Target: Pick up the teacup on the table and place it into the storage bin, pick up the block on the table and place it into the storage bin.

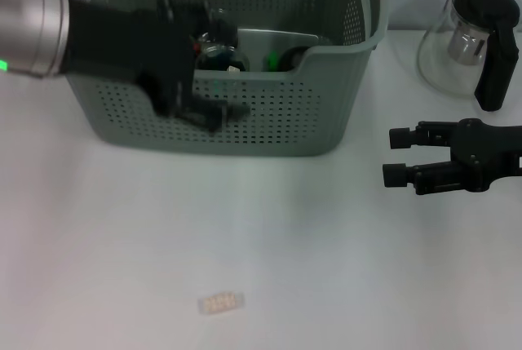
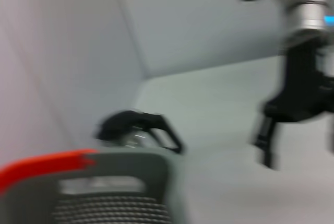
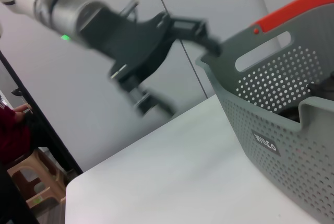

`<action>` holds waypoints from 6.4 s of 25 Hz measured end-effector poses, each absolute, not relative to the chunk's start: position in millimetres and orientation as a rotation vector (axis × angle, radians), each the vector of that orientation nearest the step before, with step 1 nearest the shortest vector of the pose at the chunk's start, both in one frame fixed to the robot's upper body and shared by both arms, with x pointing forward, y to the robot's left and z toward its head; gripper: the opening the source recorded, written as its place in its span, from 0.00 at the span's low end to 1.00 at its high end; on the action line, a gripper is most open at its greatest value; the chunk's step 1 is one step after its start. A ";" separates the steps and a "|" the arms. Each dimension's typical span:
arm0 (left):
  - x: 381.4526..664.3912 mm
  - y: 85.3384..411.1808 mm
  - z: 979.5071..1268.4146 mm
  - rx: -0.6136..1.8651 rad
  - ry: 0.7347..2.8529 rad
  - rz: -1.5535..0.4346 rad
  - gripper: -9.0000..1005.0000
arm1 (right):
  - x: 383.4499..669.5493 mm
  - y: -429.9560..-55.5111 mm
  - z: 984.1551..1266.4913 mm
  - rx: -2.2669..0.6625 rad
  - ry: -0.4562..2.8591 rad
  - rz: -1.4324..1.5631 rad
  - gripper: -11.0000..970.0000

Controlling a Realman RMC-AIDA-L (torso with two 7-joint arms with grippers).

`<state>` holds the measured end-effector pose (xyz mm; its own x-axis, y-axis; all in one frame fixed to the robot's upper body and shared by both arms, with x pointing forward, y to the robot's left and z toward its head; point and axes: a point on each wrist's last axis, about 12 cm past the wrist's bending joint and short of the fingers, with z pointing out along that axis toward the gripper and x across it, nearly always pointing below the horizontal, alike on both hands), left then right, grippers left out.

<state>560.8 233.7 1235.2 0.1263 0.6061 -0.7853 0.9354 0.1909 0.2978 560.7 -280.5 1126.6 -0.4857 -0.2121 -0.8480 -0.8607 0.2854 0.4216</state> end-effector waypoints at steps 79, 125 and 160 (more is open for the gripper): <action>506.8 101.8 1116.9 2.071 2.254 -0.042 0.61 | 561.0 -291.7 1128.6 -0.917 1.887 1.195 0.97; 586.4 206.8 1280.0 1.013 1.895 -0.402 0.20 | 557.9 -292.7 1128.5 -0.945 1.862 1.196 0.97; 535.2 250.9 1157.7 1.046 1.475 -1.032 0.95 | 543.1 -297.3 1130.5 -1.185 1.640 1.118 0.97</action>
